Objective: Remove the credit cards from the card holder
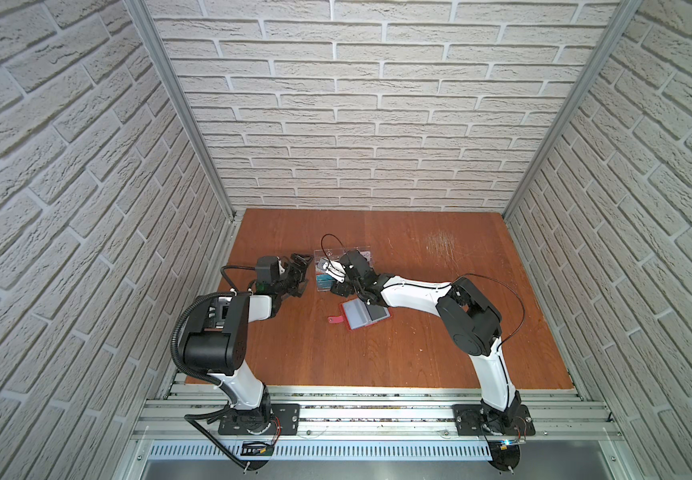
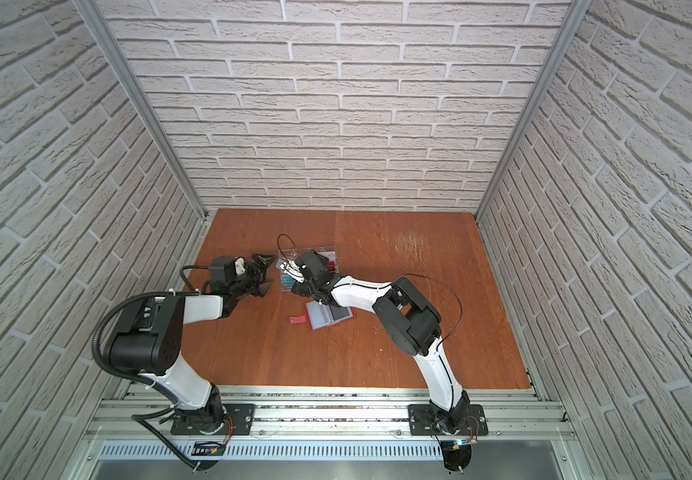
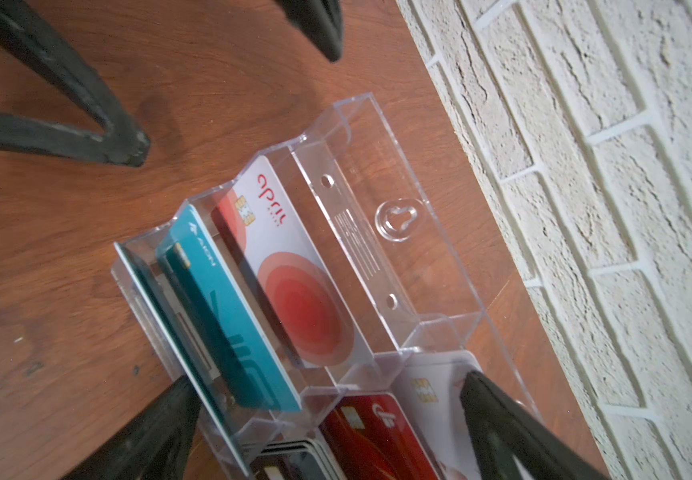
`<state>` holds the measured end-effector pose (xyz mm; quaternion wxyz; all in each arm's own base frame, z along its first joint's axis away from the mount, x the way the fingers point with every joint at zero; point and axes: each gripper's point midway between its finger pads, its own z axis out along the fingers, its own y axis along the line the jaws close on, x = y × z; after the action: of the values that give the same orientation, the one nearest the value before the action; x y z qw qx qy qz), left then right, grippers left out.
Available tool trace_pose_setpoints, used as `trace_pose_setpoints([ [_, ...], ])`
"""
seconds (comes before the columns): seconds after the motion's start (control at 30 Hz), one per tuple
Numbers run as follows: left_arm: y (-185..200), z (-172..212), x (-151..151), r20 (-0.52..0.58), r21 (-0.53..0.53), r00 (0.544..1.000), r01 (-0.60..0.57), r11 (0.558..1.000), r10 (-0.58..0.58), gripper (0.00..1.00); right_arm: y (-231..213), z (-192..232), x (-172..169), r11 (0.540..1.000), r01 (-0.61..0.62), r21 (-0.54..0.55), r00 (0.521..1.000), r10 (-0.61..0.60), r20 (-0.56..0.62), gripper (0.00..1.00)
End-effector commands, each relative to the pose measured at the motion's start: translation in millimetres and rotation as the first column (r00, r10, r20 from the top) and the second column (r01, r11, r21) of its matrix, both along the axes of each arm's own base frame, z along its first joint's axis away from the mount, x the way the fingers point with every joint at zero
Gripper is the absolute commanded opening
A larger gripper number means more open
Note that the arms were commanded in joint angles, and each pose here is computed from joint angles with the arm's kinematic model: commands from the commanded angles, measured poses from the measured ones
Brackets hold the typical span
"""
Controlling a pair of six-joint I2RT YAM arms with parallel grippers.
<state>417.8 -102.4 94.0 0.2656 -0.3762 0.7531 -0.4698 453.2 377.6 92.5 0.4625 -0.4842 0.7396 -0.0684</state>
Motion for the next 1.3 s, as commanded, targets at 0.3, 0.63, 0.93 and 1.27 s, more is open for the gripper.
trace_pose_setpoints([
  [0.3, 5, 9, -19, 0.067, 0.040, 0.998, -0.003, 0.999, 0.000, 0.98, 7, 21, 21, 0.994, 0.083, 0.067, 0.993, -0.088, 0.080, 1.00],
  [0.63, -9, 10, -52, 0.065, 0.134, 0.996, 0.046, 0.990, -0.056, 0.98, -10, 71, -3, 0.983, 0.105, 0.149, 0.987, -0.122, 0.108, 0.99],
  [0.93, -48, 56, -100, 0.121, 0.523, 0.966, 0.132, 0.842, -0.226, 0.98, -88, 128, -29, 0.875, 0.375, 0.308, 0.897, -0.426, 0.117, 1.00],
  [1.27, -74, 31, -127, 0.043, 0.463, 0.978, 0.161, 0.872, -0.203, 0.98, -187, 109, -88, 0.709, 0.606, 0.359, 0.791, -0.587, -0.176, 1.00],
])
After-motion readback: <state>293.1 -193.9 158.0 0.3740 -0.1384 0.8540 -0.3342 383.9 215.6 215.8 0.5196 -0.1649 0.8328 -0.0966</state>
